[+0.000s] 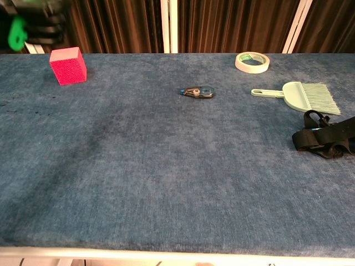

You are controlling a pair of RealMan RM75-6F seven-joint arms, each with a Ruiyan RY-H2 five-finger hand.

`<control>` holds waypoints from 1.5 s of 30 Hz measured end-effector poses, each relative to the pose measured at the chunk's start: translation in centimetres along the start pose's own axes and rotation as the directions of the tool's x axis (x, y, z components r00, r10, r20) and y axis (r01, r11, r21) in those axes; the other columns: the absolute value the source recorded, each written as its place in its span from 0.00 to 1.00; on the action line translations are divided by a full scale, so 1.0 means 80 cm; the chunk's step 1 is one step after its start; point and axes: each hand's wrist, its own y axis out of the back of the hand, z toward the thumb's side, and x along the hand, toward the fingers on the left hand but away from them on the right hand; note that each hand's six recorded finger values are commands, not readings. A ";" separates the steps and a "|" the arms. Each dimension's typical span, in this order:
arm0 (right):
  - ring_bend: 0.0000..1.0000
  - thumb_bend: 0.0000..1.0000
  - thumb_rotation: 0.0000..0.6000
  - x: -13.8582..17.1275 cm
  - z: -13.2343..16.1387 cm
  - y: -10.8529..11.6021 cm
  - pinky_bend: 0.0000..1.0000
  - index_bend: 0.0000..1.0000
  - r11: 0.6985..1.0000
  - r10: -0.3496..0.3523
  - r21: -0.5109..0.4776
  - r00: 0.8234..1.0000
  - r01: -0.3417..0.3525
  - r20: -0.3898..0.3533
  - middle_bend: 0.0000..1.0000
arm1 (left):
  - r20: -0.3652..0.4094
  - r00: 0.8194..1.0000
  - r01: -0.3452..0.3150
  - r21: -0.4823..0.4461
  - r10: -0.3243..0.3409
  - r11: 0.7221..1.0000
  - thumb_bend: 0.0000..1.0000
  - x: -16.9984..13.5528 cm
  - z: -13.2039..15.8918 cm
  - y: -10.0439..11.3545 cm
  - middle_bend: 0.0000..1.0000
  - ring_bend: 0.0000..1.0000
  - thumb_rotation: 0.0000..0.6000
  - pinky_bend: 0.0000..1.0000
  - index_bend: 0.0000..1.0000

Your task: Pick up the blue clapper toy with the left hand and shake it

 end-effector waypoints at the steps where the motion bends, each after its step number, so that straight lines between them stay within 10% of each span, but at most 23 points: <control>1: 0.00 0.21 1.00 0.000 0.000 0.000 0.00 0.00 1.000 -0.001 0.000 1.000 0.001 0.000 0.03 | 0.015 1.000 -0.011 -0.056 0.012 0.998 0.64 0.000 0.005 0.003 1.00 1.00 1.00 1.00 1.00; 7: 0.00 0.21 1.00 0.001 0.002 0.003 0.00 0.00 1.000 -0.009 -0.002 1.000 0.009 -0.002 0.03 | 0.050 0.999 -0.003 -0.120 0.009 0.993 0.65 -0.004 0.010 0.006 1.00 1.00 1.00 1.00 1.00; 11: 0.00 0.21 1.00 0.001 0.001 0.002 0.00 0.00 1.000 -0.002 0.000 1.000 0.002 -0.001 0.03 | 0.045 0.998 0.045 0.118 -0.050 0.992 0.65 -0.006 0.000 0.001 1.00 1.00 1.00 1.00 1.00; 13: 0.00 0.21 1.00 0.001 0.000 0.001 0.00 0.00 1.000 -0.001 0.000 1.000 0.001 0.000 0.03 | 0.033 0.995 0.074 0.315 -0.089 0.946 0.65 -0.008 -0.010 -0.001 1.00 1.00 1.00 1.00 1.00; 17: 0.00 0.21 1.00 0.001 -0.002 -0.001 0.00 0.00 1.000 0.003 0.000 1.000 -0.003 0.005 0.03 | -0.020 0.985 0.137 0.686 -0.171 0.714 0.65 -0.012 -0.036 -0.006 1.00 1.00 1.00 1.00 1.00; 21: 0.00 0.21 1.00 0.001 -0.002 -0.002 0.00 0.00 1.000 0.006 0.000 1.000 -0.006 0.005 0.03 | -0.141 0.960 0.221 0.913 -0.243 0.344 0.65 -0.021 -0.076 -0.013 1.00 1.00 1.00 1.00 1.00; 24: 0.00 0.21 1.00 0.001 -0.003 -0.002 0.00 0.00 1.000 0.006 -0.001 1.000 -0.006 0.008 0.03 | -0.261 0.927 0.306 0.941 -0.270 0.142 0.65 -0.030 -0.109 -0.016 1.00 1.00 1.00 1.00 1.00; 27: 0.00 0.21 1.00 0.000 -0.004 -0.002 0.00 0.00 1.000 0.005 -0.002 1.000 -0.005 0.009 0.03 | -0.324 0.907 0.357 0.931 -0.270 0.079 0.65 -0.034 -0.124 -0.016 1.00 1.00 1.00 1.00 1.00; 32: 0.00 0.21 1.00 0.001 -0.004 -0.003 0.00 0.00 1.000 0.005 -0.002 1.000 -0.005 0.010 0.03 | -0.309 0.917 0.362 0.911 -0.253 0.198 0.65 -0.031 -0.119 -0.015 1.00 1.00 1.00 1.00 1.00; 38: 0.00 0.21 1.00 0.001 -0.002 -0.004 0.00 0.00 1.000 0.009 -0.001 1.000 -0.009 0.005 0.03 | -0.187 0.957 0.283 0.772 -0.222 0.570 0.66 -0.020 -0.082 -0.021 1.00 1.00 1.00 1.00 1.00; 42: 0.00 0.21 1.00 0.000 -0.001 -0.005 0.00 0.00 1.000 0.011 0.000 1.000 -0.011 0.003 0.03 | -0.043 0.983 0.177 0.518 -0.181 0.837 0.66 -0.010 -0.037 -0.022 1.00 1.00 1.00 1.00 1.00; 45: 0.00 0.21 1.00 0.000 0.000 -0.007 0.00 0.00 1.000 0.015 0.000 1.000 -0.015 0.003 0.03 | 0.046 0.987 0.130 0.363 -0.157 0.923 0.66 -0.009 -0.008 -0.023 1.00 1.00 1.00 1.00 1.00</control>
